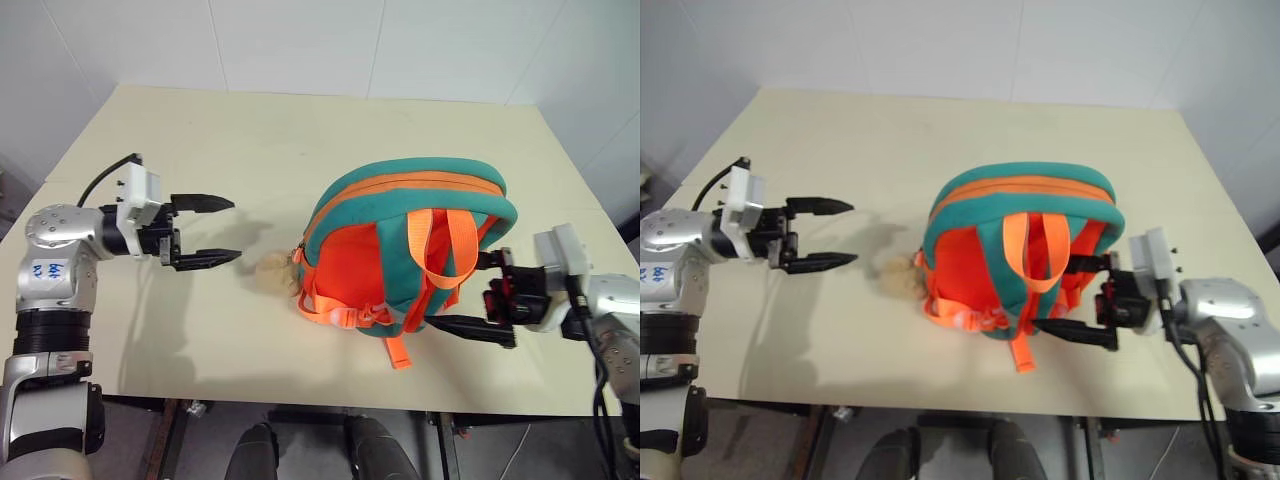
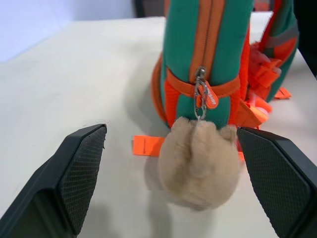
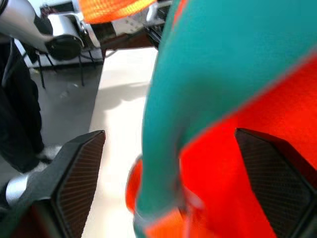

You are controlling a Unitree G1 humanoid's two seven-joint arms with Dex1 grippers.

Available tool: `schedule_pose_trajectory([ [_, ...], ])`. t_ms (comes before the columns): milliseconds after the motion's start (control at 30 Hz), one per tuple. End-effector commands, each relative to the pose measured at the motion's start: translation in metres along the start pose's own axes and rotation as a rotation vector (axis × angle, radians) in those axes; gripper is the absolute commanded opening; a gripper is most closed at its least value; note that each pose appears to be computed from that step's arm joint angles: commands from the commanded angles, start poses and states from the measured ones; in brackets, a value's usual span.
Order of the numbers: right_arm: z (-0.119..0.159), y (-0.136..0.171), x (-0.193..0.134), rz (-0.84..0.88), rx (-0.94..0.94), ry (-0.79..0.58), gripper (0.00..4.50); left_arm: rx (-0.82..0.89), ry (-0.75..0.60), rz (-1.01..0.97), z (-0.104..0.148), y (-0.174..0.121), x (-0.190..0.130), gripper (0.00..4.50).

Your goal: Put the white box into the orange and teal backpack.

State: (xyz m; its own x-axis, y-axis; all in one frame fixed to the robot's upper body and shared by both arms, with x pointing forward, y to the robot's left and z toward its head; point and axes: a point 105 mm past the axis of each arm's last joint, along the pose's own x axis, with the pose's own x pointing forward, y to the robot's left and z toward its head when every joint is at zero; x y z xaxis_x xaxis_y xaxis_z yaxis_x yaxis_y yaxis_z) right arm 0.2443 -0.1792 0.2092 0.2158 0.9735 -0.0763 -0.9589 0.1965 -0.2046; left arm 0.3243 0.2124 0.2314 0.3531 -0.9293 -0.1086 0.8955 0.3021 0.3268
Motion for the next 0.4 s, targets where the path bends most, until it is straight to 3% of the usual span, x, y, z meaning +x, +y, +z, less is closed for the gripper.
schedule_pose_trajectory([
  [33,0.010,-0.009,-0.033,-0.074,-0.069,0.065,4.46,0.003,-0.109,0.068,0.018,0.005,-0.025,4.50],
  [200,0.011,-0.022,-0.079,-0.218,-0.097,0.126,4.46,-0.006,-0.178,0.048,0.019,-0.008,-0.061,4.50],
  [400,0.007,-0.026,-0.105,-0.292,-0.100,0.157,4.46,0.015,-0.138,0.090,0.020,-0.009,-0.082,4.50],
])
